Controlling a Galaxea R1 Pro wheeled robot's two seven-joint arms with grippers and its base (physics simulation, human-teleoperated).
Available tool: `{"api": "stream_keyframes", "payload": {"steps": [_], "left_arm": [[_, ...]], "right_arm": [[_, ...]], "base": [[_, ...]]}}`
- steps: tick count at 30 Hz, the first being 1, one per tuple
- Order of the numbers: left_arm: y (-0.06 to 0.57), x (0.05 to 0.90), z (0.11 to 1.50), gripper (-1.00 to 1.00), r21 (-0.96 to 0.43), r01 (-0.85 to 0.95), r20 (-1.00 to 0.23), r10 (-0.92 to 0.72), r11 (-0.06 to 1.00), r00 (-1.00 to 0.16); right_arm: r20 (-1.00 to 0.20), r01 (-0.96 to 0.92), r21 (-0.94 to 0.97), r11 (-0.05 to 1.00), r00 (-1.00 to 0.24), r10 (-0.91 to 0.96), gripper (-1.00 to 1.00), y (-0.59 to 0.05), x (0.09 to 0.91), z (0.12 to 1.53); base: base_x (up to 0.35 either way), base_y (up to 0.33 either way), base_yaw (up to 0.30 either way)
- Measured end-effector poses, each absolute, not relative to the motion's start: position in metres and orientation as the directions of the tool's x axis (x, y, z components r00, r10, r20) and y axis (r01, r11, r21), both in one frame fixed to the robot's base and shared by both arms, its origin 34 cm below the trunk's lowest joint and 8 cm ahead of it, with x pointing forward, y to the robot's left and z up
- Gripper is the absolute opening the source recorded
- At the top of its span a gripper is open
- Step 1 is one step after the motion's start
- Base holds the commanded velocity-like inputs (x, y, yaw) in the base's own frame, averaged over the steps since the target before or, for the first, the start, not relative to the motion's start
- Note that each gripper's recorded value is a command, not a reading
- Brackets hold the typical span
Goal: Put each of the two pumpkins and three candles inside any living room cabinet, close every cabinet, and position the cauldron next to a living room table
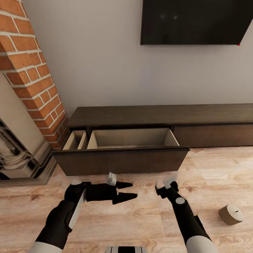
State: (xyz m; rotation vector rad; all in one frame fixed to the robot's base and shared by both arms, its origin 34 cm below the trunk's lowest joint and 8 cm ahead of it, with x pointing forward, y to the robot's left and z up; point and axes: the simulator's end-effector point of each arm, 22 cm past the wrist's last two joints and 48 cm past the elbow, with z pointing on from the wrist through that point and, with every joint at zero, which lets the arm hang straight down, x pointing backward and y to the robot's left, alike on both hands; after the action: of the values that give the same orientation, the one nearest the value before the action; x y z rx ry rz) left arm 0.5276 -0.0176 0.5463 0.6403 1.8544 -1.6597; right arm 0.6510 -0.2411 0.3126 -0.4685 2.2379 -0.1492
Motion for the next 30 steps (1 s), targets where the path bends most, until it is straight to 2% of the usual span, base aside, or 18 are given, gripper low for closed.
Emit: {"api": "stream_keyframes", "payload": {"steps": [4,5,9,18,21,30], "left_arm": [[-0.023,0.516,0.491,1.00,-0.795,0.578,-0.585,0.018,0.186,-0.811],[-0.035,0.507,0.450,1.00,-0.789,0.545,-0.545,0.085,0.283,-0.834],[-0.034,0.508,0.426,1.00,-0.766,0.529,-0.529,0.109,0.366,-0.841],[-0.027,0.503,0.397,1.00,-0.769,0.475,-0.474,0.118,0.427,-0.873],[-0.018,0.512,0.380,1.00,-0.726,0.459,-0.471,0.115,0.512,-0.874],[-0.014,0.517,0.376,1.00,-0.706,0.454,-0.474,0.113,0.544,-0.873]], "right_arm": [[-0.674,-0.318,-0.217,0.923,-0.635,-0.378,1.00,-0.230,0.628,0.282],[-0.653,-0.332,-0.192,0.924,-0.659,-0.373,1.00,-0.224,0.614,0.267],[-0.630,-0.347,-0.162,0.924,-0.684,-0.367,1.00,-0.215,0.599,0.252],[-0.629,-0.353,-0.155,0.923,-0.685,-0.368,1.00,-0.212,0.596,0.249],[-0.623,-0.360,-0.143,0.922,-0.691,-0.367,1.00,-0.209,0.590,0.244],[-0.639,-0.379,-0.125,0.917,-0.677,-0.367,1.00,-0.198,0.585,0.240]], "base": [[0.000,0.000,0.000],[0.000,0.000,0.000],[0.000,0.000,0.000],[0.000,0.000,-0.020],[0.000,0.000,-0.193],[0.000,0.000,-0.260]]}}
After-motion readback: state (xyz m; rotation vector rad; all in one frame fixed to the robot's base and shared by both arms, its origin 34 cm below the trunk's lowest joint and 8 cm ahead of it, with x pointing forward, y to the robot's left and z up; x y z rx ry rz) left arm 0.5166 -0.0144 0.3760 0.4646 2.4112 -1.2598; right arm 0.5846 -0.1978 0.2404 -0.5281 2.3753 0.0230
